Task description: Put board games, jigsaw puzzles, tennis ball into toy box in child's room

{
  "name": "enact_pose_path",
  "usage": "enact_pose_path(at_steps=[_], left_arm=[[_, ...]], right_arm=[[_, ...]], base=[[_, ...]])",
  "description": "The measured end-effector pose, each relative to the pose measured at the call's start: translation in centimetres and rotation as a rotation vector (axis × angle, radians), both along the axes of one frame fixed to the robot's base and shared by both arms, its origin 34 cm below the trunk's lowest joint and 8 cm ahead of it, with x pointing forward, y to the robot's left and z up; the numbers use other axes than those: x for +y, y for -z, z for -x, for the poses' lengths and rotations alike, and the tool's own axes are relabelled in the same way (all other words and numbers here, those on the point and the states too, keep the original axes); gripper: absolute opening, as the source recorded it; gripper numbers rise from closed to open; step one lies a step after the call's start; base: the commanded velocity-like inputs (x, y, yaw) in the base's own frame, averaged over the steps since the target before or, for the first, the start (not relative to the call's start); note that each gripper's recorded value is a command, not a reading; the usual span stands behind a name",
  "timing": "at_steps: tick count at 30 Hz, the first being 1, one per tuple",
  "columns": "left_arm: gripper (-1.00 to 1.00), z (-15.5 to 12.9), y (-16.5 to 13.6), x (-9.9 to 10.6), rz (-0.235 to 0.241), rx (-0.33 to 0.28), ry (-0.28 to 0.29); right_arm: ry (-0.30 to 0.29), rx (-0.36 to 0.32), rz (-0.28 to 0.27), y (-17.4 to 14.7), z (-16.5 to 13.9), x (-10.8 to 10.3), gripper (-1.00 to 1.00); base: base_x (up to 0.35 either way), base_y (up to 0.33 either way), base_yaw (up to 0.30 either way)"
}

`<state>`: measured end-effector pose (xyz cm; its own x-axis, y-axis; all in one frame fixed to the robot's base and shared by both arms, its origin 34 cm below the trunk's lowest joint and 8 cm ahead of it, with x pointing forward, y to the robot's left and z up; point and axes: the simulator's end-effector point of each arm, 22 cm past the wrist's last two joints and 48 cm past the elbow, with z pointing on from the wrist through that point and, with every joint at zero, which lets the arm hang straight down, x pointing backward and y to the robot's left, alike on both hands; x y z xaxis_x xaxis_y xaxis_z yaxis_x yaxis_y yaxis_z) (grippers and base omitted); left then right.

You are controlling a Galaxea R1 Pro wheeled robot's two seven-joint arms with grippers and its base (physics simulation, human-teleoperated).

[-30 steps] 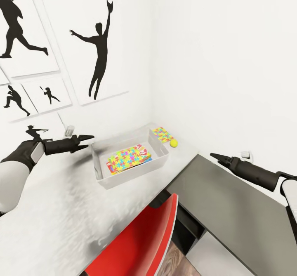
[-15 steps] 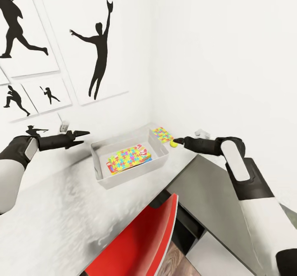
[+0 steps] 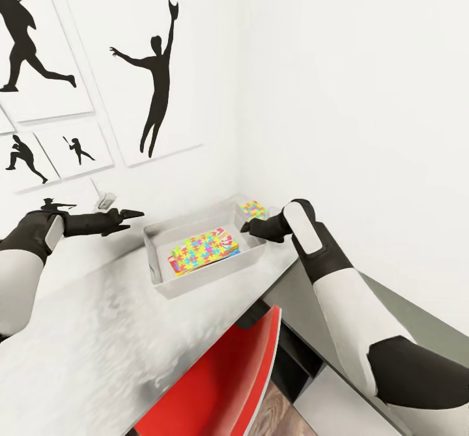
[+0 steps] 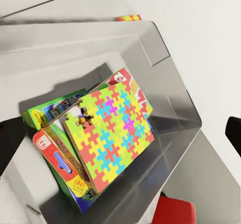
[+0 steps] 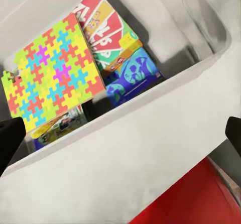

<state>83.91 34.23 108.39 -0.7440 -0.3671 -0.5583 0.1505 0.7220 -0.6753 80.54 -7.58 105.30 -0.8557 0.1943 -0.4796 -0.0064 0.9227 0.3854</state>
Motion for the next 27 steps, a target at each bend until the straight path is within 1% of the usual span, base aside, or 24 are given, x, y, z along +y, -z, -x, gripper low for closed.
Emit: enact_pose_path(at_steps=[3, 5, 6, 8, 10, 11, 14, 22, 27], left_arm=[[1.0, -0.4, 0.5, -0.6, -0.022, 0.011, -0.005], [1.0, -0.8, 0.9, -1.2, -0.047, 0.021, -0.014], [1.0, -1.1, 1.2, -1.5, -0.069, 0.028, -0.023], [1.0, -1.4, 1.5, -1.8, -0.097, 0.036, -0.035], [1.0, -1.6, 1.9, -1.7, -0.125, 0.048, -0.052], [1.0, -1.7, 2.2, -1.5, -0.15, 0.064, -0.069], [1.0, -1.8, 2.5, -0.8, -0.189, 0.089, -0.099], [1.0, -2.1, 2.3, 0.5, -0.248, 0.103, -0.142], [1.0, -2.2, 2.3, 1.0, -0.266, 0.102, -0.155]], right_arm=[[-0.002, 0.017, 0.01, 0.4, 0.2, 0.4, 1.0], [-0.009, 0.017, 0.008, 0.1, 0.1, 1.1, 1.0], [-0.013, 0.012, 0.005, -0.5, -0.1, 1.6, 1.0], [-0.011, 0.012, 0.011, -0.7, -0.4, 1.5, 1.0], [-0.008, 0.017, 0.015, -0.6, -0.6, 1.4, 1.0], [-0.004, 0.024, 0.02, -0.5, -0.7, 1.2, 1.0], [0.009, 0.03, 0.024, -0.4, -1.1, 1.0, 1.0], [0.021, 0.025, 0.025, -0.8, -1.6, 0.9, 1.0], [0.02, 0.023, 0.028, -0.8, -1.7, 1.0, 1.0]], base=[[0.0, 0.0, 0.0], [0.0, 0.0, 0.0], [0.0, 0.0, 0.0], [0.0, 0.0, 0.0], [0.0, 0.0, 0.0], [0.0, 0.0, 0.0], [0.0, 0.0, 0.0], [0.0, 0.0, 0.0], [0.0, 0.0, 0.0]])
